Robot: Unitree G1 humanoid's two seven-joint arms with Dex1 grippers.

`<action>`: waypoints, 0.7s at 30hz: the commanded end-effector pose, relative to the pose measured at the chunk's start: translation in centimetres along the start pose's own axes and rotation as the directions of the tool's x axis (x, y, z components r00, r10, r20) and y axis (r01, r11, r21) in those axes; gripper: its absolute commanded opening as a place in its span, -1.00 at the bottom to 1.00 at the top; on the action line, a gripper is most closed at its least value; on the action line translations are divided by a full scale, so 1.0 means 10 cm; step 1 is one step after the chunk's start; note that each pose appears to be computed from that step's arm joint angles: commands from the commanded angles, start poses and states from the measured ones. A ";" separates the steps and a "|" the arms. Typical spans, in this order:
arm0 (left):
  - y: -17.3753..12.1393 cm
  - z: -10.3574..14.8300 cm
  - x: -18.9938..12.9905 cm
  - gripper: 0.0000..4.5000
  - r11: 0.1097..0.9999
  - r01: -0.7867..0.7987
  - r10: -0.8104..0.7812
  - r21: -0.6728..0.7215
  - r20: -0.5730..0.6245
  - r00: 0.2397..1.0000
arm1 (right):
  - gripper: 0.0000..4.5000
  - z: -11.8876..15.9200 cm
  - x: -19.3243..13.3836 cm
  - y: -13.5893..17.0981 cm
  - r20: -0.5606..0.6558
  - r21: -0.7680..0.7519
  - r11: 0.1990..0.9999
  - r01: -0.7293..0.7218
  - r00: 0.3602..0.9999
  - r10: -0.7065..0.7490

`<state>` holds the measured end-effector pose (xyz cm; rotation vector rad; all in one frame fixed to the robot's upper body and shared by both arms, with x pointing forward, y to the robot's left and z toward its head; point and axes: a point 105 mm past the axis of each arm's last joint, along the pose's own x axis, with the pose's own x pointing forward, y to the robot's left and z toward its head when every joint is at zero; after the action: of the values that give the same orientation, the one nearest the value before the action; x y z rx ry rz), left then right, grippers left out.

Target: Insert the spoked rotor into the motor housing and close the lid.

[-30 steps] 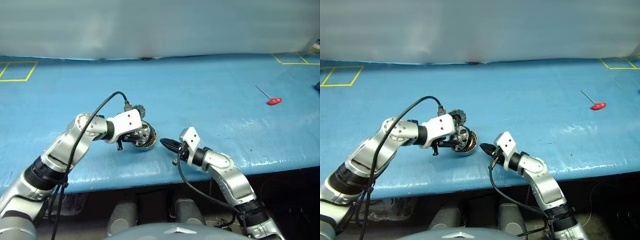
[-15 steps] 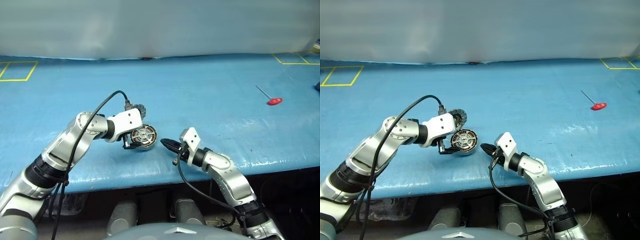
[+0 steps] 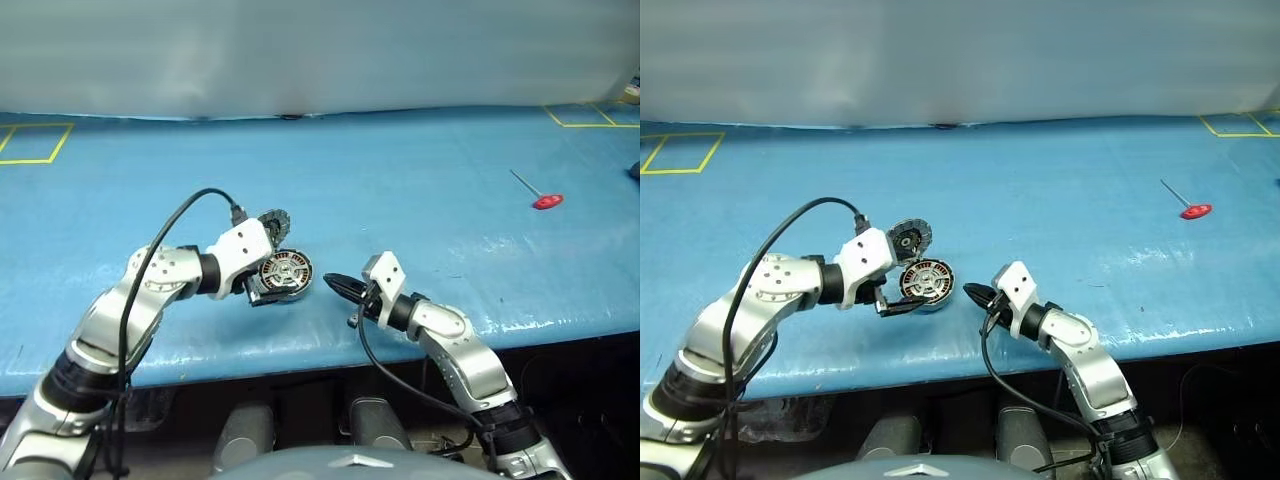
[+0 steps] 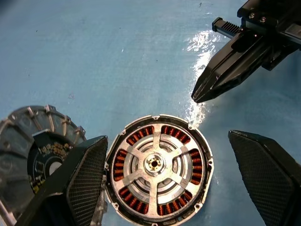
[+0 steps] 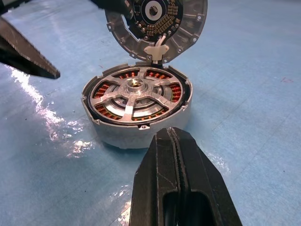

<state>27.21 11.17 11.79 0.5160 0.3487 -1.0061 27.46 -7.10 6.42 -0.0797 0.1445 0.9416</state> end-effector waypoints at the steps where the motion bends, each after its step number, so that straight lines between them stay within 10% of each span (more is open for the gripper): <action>1: -0.04 0.11 -0.11 0.74 0.996 -0.090 0.090 -0.001 0.117 0.989 | -1.00 0.21 -0.02 -0.01 0.047 -0.040 0.999 -0.006 0.999 0.008; 12: -0.37 -0.04 -0.18 -0.91 0.955 -0.265 0.293 -0.132 0.309 0.905 | -1.00 0.37 0.09 -0.01 0.029 -0.046 0.995 -0.085 0.996 0.087; 21: -0.51 -0.25 -0.14 -0.99 0.914 -0.327 0.398 -0.241 0.373 0.838 | -1.00 0.43 0.37 -0.03 -0.030 -0.002 0.997 -0.076 0.997 0.076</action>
<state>22.12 11.64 8.79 0.1826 -0.0020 -0.6862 30.06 -4.13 9.54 -0.0824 0.1875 1.0091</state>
